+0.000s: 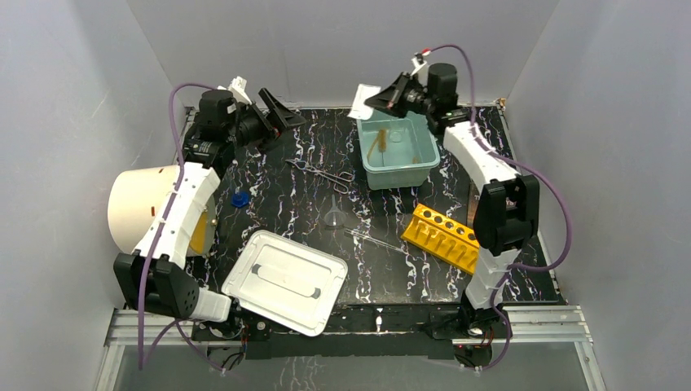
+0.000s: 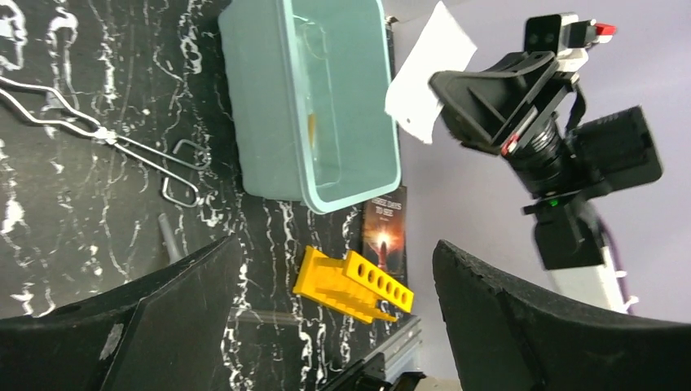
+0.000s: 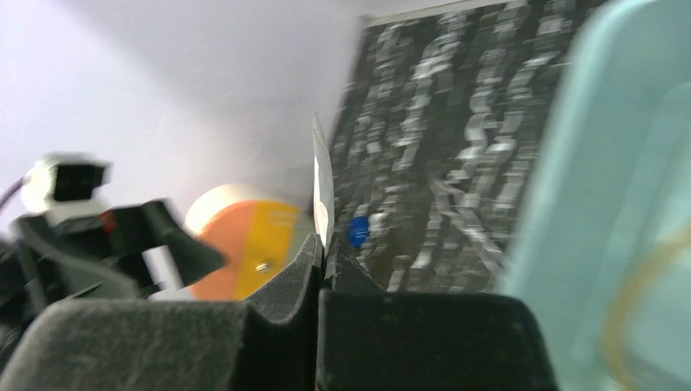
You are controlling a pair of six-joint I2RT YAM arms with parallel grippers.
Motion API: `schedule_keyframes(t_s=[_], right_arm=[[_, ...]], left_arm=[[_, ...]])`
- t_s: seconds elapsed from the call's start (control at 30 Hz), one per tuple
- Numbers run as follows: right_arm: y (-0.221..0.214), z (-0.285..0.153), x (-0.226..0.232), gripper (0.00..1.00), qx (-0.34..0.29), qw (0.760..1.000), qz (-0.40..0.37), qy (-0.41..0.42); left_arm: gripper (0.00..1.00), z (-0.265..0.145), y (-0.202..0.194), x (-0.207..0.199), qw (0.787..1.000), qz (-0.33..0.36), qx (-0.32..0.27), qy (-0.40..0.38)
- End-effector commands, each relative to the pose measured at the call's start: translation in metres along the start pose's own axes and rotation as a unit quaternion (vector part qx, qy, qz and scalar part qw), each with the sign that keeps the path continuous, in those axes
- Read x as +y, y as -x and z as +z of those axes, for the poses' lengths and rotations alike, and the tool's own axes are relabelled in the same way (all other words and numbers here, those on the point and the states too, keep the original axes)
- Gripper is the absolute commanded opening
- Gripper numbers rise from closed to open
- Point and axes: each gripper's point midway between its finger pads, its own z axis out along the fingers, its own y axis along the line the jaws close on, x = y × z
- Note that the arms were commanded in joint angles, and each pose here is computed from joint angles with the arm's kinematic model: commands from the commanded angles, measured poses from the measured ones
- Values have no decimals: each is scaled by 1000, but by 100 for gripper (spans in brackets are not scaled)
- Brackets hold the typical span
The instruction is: Organize the chemistry lab equipment
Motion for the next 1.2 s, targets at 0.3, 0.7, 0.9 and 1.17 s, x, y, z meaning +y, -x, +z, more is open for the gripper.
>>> schedule_keyframes(t_s=[0.3, 0.7, 0.9, 1.17], right_arm=[[13, -63, -133, 0, 100, 942, -162, -276], [-51, -3, -184, 0, 186, 927, -141, -292], [-53, 12, -197, 1, 175, 922, -146, -314], [-51, 14, -208, 18, 168, 913, -158, -337]], left_arm=[[87, -2, 4, 39, 995, 17, -16, 96], [86, 10, 6, 63, 990, 21, -14, 136], [86, 10, 5, 63, 990, 36, -12, 133], [86, 1, 8, 65, 987, 65, -20, 142]])
